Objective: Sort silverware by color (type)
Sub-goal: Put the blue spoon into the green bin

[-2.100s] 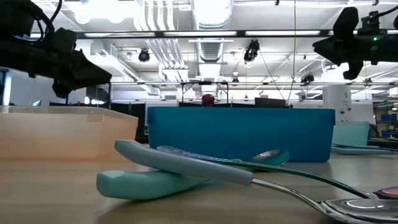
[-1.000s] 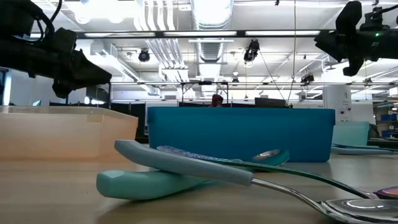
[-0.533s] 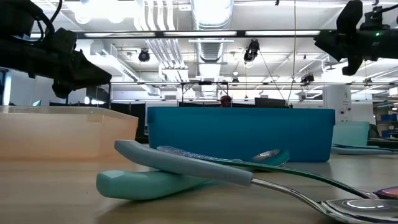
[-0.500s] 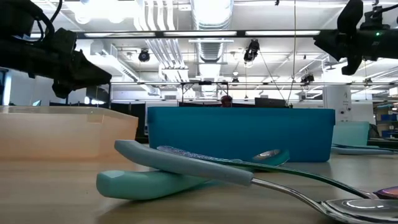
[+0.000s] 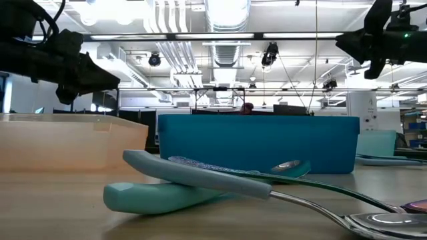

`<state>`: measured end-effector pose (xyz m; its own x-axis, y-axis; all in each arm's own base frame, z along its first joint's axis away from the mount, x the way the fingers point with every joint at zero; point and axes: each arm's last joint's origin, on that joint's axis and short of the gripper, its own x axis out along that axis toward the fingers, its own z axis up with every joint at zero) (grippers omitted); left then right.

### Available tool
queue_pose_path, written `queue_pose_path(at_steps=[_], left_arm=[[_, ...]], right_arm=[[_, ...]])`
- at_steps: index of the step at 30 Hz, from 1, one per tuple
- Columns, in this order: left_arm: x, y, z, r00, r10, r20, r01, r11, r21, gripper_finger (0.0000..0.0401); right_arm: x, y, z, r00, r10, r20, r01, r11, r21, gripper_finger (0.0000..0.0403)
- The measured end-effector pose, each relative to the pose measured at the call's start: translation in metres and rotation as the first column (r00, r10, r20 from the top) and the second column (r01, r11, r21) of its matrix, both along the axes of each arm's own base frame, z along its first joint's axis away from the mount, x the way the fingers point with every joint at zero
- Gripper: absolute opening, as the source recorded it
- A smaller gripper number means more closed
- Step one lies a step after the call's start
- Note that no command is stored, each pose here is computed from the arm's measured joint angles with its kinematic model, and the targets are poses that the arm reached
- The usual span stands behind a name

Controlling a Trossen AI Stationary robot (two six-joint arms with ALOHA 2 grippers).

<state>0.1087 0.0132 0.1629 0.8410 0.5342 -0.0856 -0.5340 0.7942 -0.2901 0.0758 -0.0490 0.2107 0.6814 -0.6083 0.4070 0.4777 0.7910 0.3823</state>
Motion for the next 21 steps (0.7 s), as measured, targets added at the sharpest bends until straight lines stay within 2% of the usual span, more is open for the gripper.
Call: queue_pose_path(at_steps=[3, 10, 15, 21], left_arm=[[0.0000, 0.0001, 0.0001, 1.000, 0.002, 0.000, -0.002, 1.000, 0.000, 0.0075], [-0.0002, 0.0003, 0.0003, 1.000, 0.014, 0.013, -0.014, 1.000, -0.014, 0.0075], [-0.0011, 0.0018, 0.0008, 0.997, 0.077, 0.025, -0.076, 0.997, -0.020, 0.0075], [-0.0008, 0.0019, 0.0062, 0.989, 0.086, 0.120, -0.076, 0.994, -0.085, 0.0075]], right_arm=[[0.0001, -0.0001, -0.0003, 1.000, -0.005, -0.008, 0.005, 1.000, -0.003, 0.0068], [0.0000, -0.0003, -0.0005, 0.999, 0.019, 0.045, -0.022, 0.998, 0.058, 0.0068], [-0.0001, -0.0003, -0.0004, 0.996, 0.039, 0.082, -0.047, 0.994, 0.094, 0.0068], [-0.0001, 0.0000, 0.0002, 0.992, 0.062, 0.112, -0.074, 0.991, 0.113, 0.0068]])
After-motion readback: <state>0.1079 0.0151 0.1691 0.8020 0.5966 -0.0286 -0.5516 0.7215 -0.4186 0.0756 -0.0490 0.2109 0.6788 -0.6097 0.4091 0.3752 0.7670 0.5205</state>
